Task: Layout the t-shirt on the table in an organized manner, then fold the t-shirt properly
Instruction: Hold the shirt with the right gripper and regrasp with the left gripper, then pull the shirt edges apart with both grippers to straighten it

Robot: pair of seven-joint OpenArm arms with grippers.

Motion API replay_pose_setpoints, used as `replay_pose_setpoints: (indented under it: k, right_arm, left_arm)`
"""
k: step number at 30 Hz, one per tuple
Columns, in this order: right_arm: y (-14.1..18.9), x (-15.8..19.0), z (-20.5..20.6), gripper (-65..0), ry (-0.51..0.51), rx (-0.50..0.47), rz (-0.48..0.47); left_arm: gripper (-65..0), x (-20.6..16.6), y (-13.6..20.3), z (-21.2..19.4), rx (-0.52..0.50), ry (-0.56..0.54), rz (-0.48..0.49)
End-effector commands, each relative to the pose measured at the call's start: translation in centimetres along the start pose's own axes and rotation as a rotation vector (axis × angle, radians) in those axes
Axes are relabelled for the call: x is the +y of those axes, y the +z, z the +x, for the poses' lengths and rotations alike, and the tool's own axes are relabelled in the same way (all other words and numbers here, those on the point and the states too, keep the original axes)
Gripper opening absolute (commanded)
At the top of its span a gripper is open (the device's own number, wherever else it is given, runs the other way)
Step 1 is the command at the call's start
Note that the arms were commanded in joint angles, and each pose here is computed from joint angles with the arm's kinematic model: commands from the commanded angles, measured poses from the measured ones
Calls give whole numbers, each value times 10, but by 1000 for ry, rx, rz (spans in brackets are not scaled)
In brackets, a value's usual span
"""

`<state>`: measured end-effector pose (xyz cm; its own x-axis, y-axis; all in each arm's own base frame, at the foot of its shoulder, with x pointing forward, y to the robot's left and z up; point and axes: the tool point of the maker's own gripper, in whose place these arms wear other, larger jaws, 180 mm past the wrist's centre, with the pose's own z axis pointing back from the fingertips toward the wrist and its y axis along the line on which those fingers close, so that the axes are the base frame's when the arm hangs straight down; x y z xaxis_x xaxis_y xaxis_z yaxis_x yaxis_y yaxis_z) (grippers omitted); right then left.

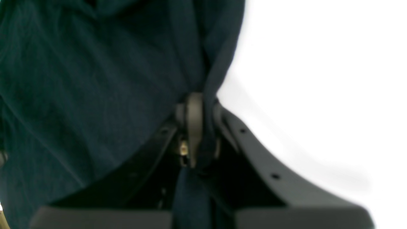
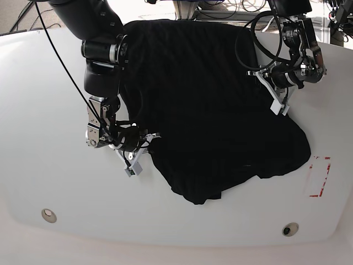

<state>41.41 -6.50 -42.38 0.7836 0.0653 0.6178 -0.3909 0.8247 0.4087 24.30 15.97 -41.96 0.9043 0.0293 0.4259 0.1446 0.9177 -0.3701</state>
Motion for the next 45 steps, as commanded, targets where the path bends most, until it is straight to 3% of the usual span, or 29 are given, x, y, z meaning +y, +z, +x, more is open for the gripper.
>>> replay_pose_setpoints:
  k: [1,10,17,25,32,35,37,43,45]
  right_arm:
    - [6,-7,10,-629,22,1,-23]
    - [28,-28,-17,-650,10,8,-92]
    - [69,-44,-55,-650,3,52,-203]
    - [109,-37,-106,-650,14,117,-295]
    - [120,-12,-131,-620,22,141,-306]
    - [126,-11,-127,-522,37,126,-319]
    - [131,-11,-118,-407,55,106,-333]
    - [149,-14,-79,-90,129,49,-391]
    - [155,-17,-63,-17,153,32,-413]
  left_arm:
    - [-587,18,1,1,42,-15,60]
    - [-583,27,-6,43,69,-153,146]
    - [-581,38,-2,96,46,-223,195]
    - [-581,45,15,146,-31,-243,225]
    - [-581,41,25,170,-78,-259,233]
    - [-576,41,26,172,-84,-261,233]
    - [-539,40,26,172,-84,-261,234]
    - [-339,38,31,176,-98,-274,238]
    - [-286,35,36,179,-116,-288,247]
